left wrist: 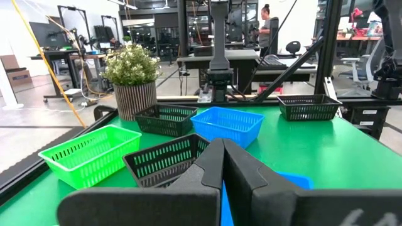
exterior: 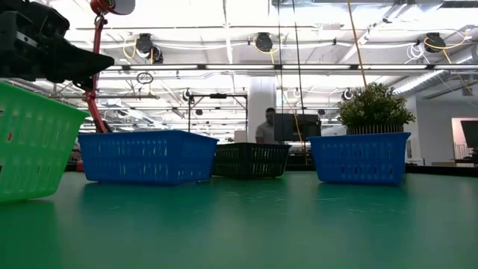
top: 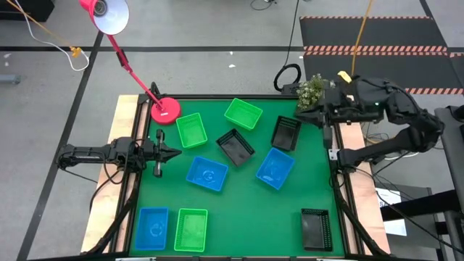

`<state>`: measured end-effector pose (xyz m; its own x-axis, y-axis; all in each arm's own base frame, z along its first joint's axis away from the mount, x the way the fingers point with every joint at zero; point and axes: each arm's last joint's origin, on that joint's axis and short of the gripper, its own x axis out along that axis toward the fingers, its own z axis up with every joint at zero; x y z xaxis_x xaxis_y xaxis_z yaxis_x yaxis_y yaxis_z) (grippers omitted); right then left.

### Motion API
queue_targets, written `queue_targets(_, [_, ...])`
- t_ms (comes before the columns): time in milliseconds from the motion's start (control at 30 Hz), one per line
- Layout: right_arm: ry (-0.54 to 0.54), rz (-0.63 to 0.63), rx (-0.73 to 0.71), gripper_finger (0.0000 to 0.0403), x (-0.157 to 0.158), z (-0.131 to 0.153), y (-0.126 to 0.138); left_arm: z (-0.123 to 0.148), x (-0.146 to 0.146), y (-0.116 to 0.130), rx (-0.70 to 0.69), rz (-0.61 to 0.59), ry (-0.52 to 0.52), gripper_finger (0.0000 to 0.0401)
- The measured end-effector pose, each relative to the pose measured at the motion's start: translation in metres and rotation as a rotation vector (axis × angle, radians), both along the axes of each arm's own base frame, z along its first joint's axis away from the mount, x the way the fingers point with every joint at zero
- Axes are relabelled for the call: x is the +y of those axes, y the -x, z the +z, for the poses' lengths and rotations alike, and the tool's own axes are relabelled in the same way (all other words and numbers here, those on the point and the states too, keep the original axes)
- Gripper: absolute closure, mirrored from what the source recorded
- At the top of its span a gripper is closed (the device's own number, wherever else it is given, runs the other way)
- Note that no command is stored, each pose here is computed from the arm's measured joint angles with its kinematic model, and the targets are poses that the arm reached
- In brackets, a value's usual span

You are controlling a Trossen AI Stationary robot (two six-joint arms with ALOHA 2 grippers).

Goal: Stack baskets by color
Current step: Stack the top right black bin on top of the bottom black bin

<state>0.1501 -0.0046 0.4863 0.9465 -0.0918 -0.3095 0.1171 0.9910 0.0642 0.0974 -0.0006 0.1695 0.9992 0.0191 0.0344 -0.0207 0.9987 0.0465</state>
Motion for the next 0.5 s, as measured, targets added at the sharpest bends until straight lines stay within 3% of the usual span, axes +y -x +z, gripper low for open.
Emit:
queue_targets(167, [-0.002,0.000,0.063,0.0403,0.000,0.015,-0.010,0.000,0.000,0.000,0.002,0.002,-0.086,0.0396])
queue_targets(500, [-0.005,-0.001,0.111,0.0403,0.000,0.029,-0.031,0.000,0.000,0.000,0.001,0.002,-0.074,0.0396])
